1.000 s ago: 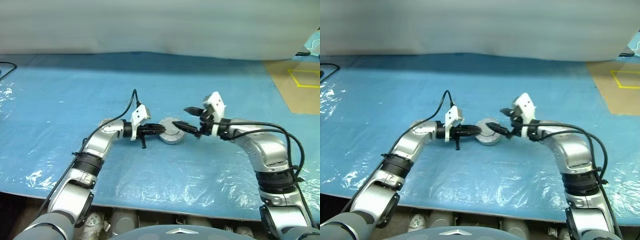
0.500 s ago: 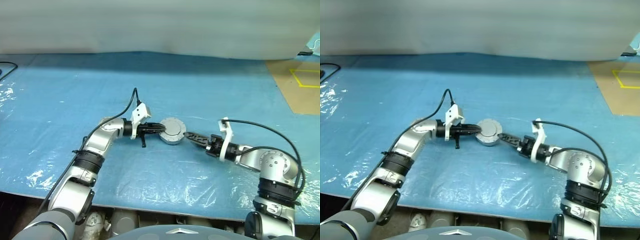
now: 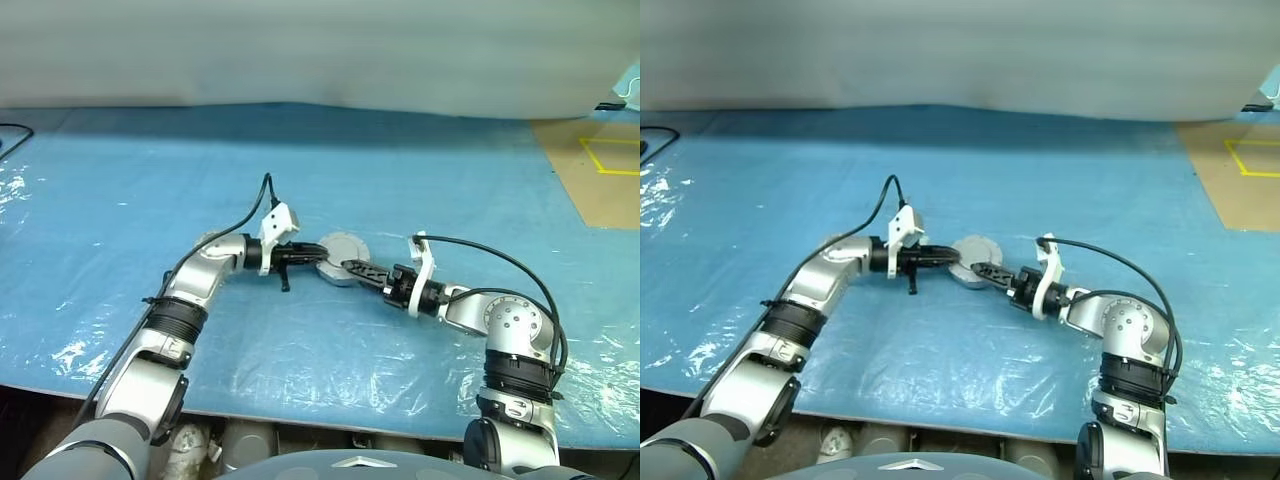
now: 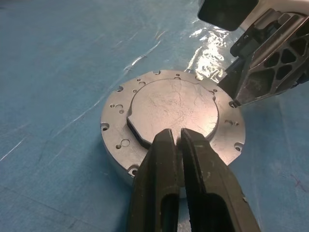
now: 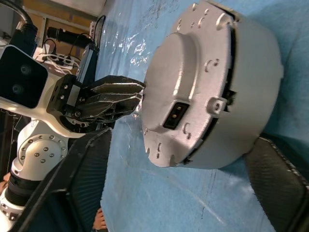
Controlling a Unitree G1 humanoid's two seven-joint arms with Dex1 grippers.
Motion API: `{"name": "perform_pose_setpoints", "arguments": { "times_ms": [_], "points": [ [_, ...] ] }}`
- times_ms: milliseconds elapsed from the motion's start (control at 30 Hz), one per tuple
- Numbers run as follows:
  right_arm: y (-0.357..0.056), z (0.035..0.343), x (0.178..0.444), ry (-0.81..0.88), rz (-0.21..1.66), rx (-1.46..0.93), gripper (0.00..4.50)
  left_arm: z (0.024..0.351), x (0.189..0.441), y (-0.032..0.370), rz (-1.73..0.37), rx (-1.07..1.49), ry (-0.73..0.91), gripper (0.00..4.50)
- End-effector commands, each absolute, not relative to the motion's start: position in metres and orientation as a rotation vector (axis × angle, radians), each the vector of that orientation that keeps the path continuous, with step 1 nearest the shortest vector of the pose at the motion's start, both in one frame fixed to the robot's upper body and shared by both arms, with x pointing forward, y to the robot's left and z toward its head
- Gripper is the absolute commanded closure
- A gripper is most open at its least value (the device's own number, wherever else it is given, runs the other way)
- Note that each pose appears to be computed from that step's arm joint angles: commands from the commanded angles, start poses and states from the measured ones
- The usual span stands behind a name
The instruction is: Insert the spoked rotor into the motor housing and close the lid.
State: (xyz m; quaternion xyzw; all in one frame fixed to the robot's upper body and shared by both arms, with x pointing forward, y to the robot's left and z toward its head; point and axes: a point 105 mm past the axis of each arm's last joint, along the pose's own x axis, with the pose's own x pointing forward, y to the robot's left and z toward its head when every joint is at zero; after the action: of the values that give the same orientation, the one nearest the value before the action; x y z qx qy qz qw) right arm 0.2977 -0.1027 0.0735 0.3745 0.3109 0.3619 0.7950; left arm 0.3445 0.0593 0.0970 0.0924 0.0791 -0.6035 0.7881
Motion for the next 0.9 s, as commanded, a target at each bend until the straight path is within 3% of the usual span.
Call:
{"name": "perform_pose_setpoints", "arguments": {
  "times_ms": [33,200,600,900],
  "points": [
    [-0.078,0.095,0.305,0.578,0.883,0.805,1.68,0.085,0.344,0.064,-1.294,0.229,0.234,4.19],
    [-0.068,0.105,0.303,0.541,0.928,0.802,3.32,0.086,0.344,0.065,-1.292,0.228,0.234,4.19],
    [-0.072,0.099,0.306,0.554,0.898,0.792,3.35,0.098,0.346,0.07,-1.279,0.165,0.187,4.19],
    [-0.079,0.106,0.313,0.52,0.867,0.82,3.35,0.175,0.338,0.113,-1.286,-0.232,0.043,4.19]
  ]
}}
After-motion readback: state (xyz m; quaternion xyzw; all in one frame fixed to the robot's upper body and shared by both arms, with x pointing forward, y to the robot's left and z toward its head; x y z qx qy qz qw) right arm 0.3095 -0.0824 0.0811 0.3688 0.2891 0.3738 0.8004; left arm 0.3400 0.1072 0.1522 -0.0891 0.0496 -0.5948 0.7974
